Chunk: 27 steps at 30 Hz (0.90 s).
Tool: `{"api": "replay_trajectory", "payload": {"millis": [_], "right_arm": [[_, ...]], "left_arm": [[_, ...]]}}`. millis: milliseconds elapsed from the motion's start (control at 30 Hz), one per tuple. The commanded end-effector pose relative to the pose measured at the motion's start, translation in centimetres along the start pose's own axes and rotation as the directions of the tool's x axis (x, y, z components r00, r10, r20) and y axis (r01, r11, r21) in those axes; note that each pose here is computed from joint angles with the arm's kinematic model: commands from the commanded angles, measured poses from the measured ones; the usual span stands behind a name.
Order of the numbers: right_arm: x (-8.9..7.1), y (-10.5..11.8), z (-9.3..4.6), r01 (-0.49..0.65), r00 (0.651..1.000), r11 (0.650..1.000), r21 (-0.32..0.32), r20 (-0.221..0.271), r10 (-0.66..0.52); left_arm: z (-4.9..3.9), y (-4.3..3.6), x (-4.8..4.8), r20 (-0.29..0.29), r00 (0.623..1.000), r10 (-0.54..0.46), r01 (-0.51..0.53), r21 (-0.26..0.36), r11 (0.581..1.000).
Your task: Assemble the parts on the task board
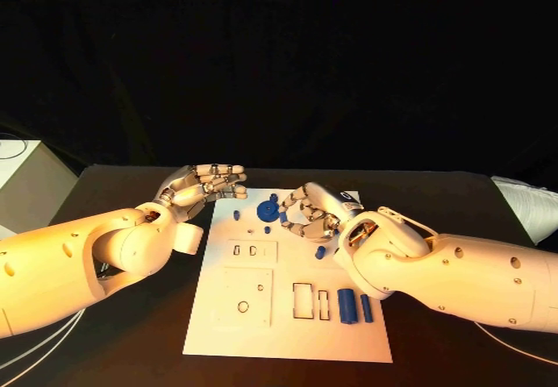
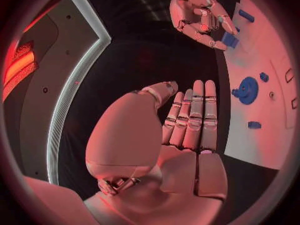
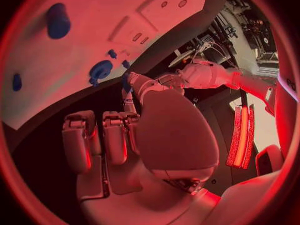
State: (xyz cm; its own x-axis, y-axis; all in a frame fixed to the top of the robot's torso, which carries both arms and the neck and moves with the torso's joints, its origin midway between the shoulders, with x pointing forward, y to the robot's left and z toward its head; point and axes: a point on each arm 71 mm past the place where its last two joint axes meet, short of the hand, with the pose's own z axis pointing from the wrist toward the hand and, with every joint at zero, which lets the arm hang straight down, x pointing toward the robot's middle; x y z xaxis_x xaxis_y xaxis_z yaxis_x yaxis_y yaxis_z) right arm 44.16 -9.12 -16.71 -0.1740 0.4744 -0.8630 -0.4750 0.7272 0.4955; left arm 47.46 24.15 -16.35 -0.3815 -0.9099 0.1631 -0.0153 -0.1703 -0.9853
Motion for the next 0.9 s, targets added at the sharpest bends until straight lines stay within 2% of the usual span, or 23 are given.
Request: {"api": "replay_trajectory", "payload": {"millis": [33,167,433,900], "right_arm": [[0.9,0.4,0.1,0.051,0.999,0.998,0.035,0.011,-0.051],[3.0,1.4,0.3,0.058,0.998,0.998,0.028,-0.010,-0.057],[5.2,2.2,0.5,0.069,0.997,0.997,0.019,-0.028,-0.068],[7.3,2.6,0.7,0.089,0.995,0.996,0.004,-0.039,-0.089]], "left_arm": [[0.13,-0.13,0.12,-0.012,1.000,-0.002,0.002,0.015,1.000],[0.20,-0.10,0.08,-0.011,1.000,-0.002,0.002,0.015,1.000],[0.23,-0.09,0.16,-0.012,1.000,-0.003,0.003,0.013,1.000],[0.22,-0.07,0.41,-0.020,1.000,-0.007,0.007,0.010,1.000]]}}
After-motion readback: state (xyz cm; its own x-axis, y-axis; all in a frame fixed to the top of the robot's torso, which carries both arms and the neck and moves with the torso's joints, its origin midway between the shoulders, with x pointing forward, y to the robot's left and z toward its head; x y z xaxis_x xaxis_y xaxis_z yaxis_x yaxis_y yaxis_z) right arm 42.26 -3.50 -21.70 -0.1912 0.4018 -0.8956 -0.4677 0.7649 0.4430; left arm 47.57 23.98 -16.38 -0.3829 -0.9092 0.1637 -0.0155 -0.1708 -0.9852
